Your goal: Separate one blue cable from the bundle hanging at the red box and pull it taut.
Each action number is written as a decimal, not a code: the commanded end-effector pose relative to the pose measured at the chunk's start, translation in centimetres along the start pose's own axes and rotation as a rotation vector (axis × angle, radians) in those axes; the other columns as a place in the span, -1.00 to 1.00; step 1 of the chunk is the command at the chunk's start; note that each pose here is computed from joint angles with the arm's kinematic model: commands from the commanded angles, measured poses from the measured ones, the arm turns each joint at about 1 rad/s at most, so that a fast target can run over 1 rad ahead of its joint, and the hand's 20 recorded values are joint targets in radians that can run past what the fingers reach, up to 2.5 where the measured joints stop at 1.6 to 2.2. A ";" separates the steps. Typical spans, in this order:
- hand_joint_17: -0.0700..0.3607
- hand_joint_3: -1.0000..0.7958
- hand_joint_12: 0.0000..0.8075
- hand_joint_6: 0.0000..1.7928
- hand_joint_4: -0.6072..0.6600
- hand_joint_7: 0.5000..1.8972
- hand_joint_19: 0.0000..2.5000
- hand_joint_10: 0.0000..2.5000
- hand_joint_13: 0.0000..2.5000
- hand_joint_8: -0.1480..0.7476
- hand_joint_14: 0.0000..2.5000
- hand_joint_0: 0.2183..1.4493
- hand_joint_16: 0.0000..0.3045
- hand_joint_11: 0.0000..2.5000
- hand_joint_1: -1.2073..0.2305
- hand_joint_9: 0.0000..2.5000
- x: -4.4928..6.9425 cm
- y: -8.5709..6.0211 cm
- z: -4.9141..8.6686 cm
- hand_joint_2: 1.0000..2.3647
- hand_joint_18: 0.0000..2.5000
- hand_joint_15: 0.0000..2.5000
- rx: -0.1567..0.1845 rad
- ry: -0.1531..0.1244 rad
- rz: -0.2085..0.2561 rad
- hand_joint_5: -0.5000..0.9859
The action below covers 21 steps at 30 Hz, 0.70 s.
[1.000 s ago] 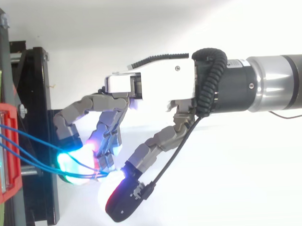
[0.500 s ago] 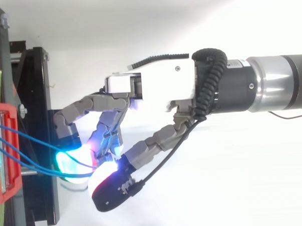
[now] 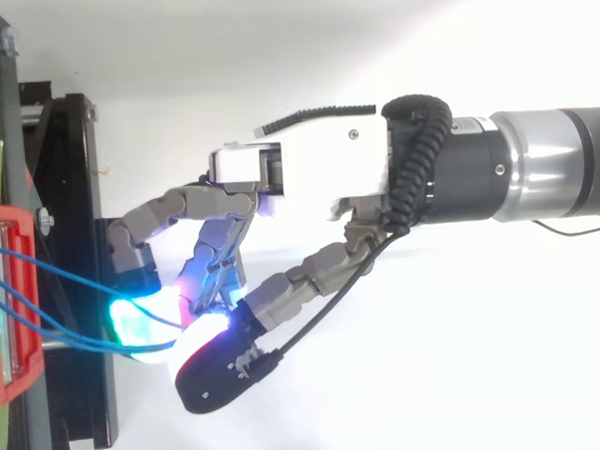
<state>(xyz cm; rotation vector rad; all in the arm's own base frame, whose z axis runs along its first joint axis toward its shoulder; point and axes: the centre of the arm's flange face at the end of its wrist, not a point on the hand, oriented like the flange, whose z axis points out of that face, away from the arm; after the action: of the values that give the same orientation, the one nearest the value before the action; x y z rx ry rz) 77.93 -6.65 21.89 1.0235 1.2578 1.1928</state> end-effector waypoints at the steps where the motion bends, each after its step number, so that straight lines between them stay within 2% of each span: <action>1: -0.18 -0.26 -0.05 -0.44 0.29 0.08 -0.36 -0.98 -0.16 0.06 -0.98 -0.38 -0.69 -0.36 -0.21 -0.19 -0.2 -0.1 -0.1 -0.98 -0.16 -0.41 0.003 -0.002 0.000 -0.46; 9: -0.18 -0.36 -0.04 -0.44 0.32 0.08 -0.36 -0.98 -0.15 0.08 -0.98 -0.40 -0.69 -0.36 -0.13 -0.19 -0.2 0.0 0.0 -0.99 -0.15 -0.42 -0.001 -0.002 0.000 -0.46; 12: -0.19 -0.28 -0.05 -0.44 0.30 0.09 -0.36 -0.98 -0.14 0.08 -0.98 -0.31 -0.70 -0.36 -0.10 -0.18 -0.2 -0.1 0.0 -0.98 -0.15 -0.42 0.000 -0.002 -0.002 -0.46; 21: -0.20 -0.01 -0.05 -0.44 0.27 0.17 -0.36 -0.98 -0.13 0.09 -0.98 -0.18 -0.70 -0.36 -0.19 -0.16 -0.1 0.0 -0.1 -0.97 -0.13 -0.42 0.000 -0.002 -0.001 -0.44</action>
<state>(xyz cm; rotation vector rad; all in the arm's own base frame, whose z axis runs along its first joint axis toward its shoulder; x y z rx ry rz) 77.90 -6.84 21.84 1.0245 1.2563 1.1898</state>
